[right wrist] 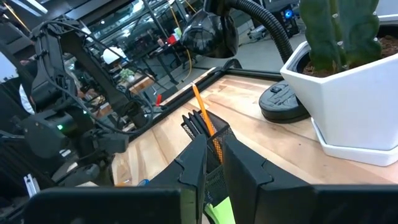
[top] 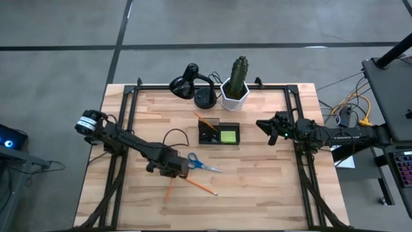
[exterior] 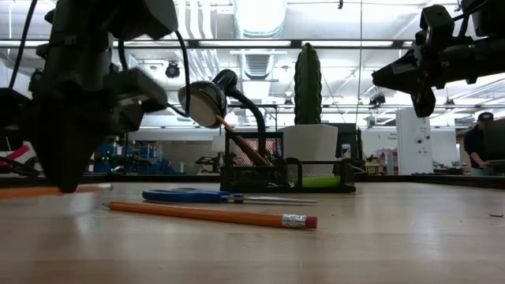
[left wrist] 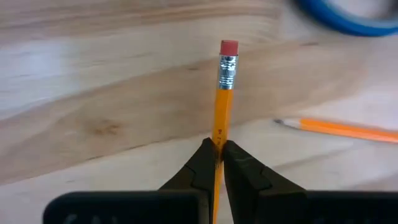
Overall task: Pick and place office supplies into organizer
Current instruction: Put the left yellow pencil into the mesh desk organizer
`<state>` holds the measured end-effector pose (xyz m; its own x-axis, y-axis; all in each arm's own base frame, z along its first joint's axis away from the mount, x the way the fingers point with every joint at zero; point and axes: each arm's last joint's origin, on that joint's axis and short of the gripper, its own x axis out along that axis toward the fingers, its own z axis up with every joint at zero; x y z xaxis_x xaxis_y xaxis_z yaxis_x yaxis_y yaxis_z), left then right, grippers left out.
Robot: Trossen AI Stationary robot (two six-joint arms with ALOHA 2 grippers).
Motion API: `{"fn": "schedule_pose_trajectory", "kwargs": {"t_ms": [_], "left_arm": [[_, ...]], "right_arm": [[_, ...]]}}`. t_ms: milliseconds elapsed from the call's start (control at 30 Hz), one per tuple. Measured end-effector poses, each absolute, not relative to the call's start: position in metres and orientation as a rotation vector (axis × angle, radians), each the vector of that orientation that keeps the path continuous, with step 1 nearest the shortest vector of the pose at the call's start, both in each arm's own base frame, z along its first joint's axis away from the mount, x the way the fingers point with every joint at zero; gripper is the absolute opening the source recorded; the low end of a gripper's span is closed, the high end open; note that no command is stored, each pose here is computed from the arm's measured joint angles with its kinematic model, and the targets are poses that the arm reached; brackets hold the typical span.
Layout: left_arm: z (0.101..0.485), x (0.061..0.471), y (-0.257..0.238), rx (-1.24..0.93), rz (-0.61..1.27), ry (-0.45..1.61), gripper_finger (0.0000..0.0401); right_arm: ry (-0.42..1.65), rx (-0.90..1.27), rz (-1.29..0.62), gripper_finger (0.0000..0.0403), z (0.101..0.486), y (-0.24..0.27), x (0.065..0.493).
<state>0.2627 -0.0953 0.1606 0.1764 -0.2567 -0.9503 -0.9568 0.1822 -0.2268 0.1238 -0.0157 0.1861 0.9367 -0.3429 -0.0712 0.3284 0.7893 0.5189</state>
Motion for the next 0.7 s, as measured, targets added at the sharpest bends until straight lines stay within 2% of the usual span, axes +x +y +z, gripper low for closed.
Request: {"fn": "schedule_pose_trajectory", "kwargs": {"t_ms": [367, 700], "left_arm": [[0.186, 0.260, -0.092, -1.293, 0.673, 1.176, 0.0006], [0.214, 0.266, -0.082, -1.282, 0.586, 0.834, 0.0006]], "right_arm": [[-0.027, 0.554, -0.361, 0.0043, 0.186, -0.016, 0.124], [-0.027, 0.554, -0.361, 0.0043, 0.186, -0.016, 0.124]]}}
